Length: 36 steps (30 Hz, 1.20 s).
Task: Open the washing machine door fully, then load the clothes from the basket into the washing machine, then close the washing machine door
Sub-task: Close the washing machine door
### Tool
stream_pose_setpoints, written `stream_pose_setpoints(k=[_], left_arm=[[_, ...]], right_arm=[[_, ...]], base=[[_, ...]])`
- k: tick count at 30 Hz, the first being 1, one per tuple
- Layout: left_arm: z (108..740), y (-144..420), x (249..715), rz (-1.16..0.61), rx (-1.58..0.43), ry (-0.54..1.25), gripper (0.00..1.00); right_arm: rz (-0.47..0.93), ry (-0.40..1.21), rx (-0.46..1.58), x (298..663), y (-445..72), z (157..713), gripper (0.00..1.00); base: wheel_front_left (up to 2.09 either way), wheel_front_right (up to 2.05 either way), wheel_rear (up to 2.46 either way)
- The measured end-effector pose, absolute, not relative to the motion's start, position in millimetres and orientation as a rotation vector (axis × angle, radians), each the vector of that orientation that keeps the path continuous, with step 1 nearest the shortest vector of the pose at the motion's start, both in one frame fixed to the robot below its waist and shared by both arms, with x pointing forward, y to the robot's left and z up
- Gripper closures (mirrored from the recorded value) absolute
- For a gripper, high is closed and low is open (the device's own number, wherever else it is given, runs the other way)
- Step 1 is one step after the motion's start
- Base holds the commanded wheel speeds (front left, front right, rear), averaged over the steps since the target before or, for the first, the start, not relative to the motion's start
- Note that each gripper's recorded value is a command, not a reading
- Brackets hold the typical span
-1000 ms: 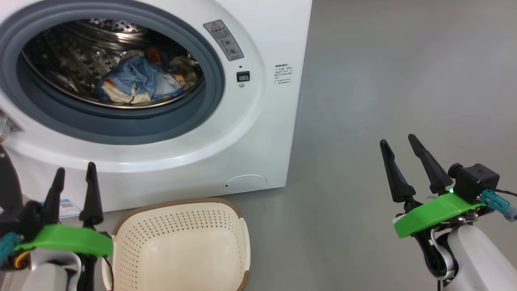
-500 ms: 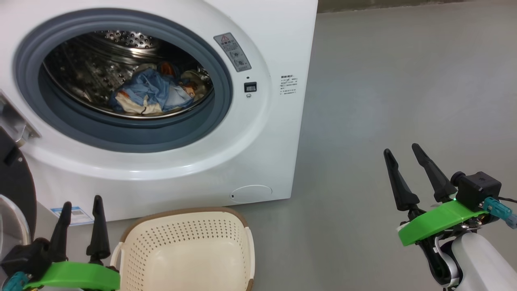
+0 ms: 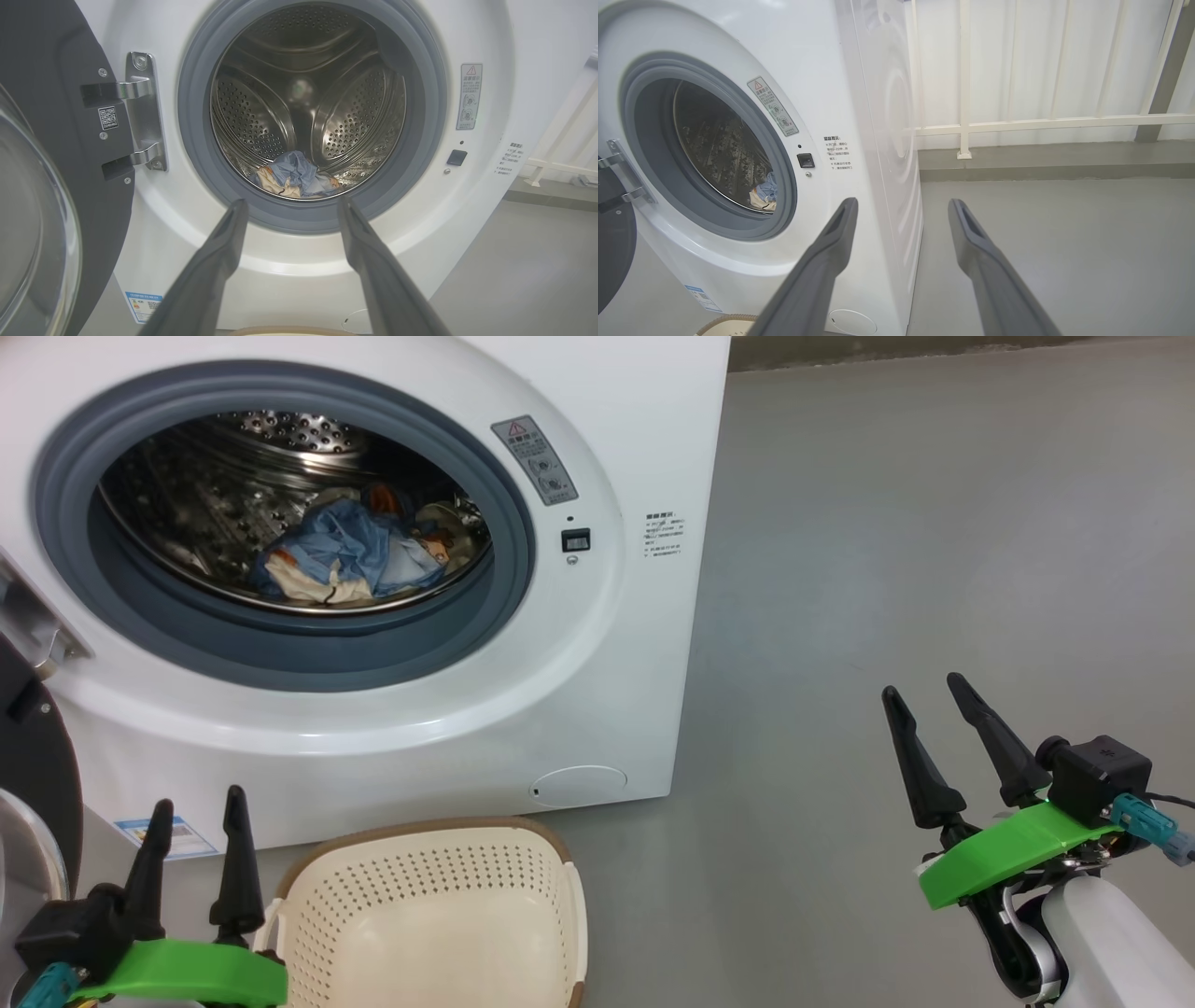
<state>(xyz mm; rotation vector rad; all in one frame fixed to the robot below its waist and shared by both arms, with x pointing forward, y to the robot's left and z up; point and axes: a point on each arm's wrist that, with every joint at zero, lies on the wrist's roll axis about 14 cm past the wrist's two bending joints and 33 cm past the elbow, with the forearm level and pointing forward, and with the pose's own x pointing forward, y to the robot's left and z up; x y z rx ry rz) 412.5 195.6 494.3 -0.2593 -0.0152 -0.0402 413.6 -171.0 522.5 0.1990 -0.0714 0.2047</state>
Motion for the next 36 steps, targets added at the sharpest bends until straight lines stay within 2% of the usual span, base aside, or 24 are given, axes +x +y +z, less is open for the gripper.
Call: stream_pose_setpoints(k=[36], left_arm=[[487.4,181.9,416.8,-0.057,-0.184,0.027,0.0]], right_arm=[[0.184,-0.062,0.208,411.2,-175.6,518.5,0.0]], base=[[0.0,0.0,0.0]])
